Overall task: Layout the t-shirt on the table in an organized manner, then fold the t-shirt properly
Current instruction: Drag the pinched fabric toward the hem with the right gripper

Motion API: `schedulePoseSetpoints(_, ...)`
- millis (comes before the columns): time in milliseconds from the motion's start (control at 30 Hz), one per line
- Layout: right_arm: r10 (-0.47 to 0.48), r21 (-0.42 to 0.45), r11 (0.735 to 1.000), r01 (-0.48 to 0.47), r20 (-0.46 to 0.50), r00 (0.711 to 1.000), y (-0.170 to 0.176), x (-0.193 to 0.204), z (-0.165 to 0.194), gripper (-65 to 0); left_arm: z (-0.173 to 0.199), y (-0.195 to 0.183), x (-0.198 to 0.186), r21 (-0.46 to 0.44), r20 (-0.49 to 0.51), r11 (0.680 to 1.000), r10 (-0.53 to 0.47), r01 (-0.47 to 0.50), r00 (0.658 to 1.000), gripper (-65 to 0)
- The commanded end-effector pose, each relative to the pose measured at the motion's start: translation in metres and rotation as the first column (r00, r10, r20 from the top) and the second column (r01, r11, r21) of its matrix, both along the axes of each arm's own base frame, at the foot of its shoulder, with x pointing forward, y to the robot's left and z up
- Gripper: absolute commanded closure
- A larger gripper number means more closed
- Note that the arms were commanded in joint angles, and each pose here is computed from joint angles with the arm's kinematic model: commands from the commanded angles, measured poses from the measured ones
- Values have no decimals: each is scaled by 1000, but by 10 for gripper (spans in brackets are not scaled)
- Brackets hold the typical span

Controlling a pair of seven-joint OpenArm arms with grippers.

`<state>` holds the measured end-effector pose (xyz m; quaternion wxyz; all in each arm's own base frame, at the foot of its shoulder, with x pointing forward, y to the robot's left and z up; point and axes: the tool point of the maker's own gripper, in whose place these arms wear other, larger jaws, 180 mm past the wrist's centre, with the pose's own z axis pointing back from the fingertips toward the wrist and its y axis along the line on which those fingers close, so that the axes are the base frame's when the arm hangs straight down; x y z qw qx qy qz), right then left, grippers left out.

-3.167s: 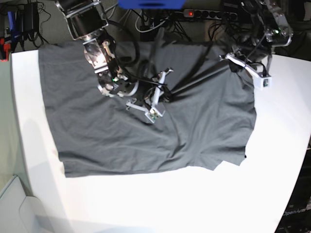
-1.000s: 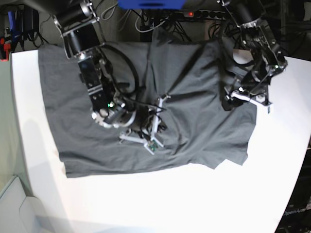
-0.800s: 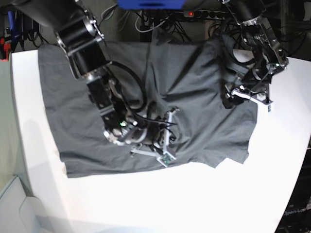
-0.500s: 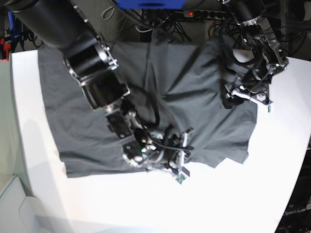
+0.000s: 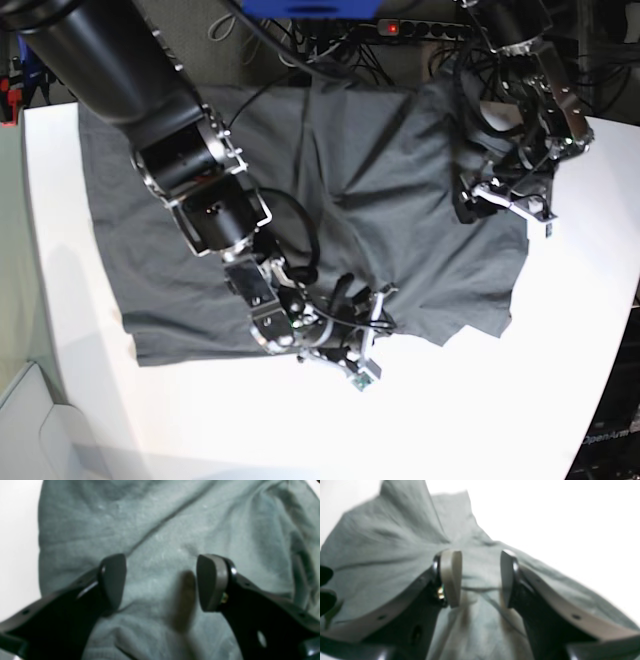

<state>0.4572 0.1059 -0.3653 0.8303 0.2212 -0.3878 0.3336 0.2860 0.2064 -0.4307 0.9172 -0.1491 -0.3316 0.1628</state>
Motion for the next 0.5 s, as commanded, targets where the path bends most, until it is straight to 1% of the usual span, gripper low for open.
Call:
schedulePoseSetpoints(0,1,49,999,-4,62,998,10,15,29,-266,-23,-5,-24,13,-143,1000,-21,23,989,-443)
schedulePoseSetpoints(33,1,49,999,-4,53,999,10,12,25,-265,-22,-6,-23,13,-140,1000,-24,26,990,-443)
schedulePoseSetpoints(133,-3,60,998,2,2,1000,9,-10,-4,-265,-22,-6,-23,13,-140,1000,-24,26,990,-443)
schedulePoseSetpoints(267,-27,65,997,29,-42,999,-5,-30,-35,-265,-21,-5,-21,14,-135,1000,-24,26,991,-443)
schedulePoseSetpoints(400,-54,39,998,57,-81,995,-27,-43,-59,-260,-18,-5,-18,14,-129,1000,-25,27,991,-443)
schedulePoseSetpoints(467,-83,19,996,86,-106,991,-45,-47,-71,-229,-18,-5,-18,12,-130,1000,-25,27,991,-443)
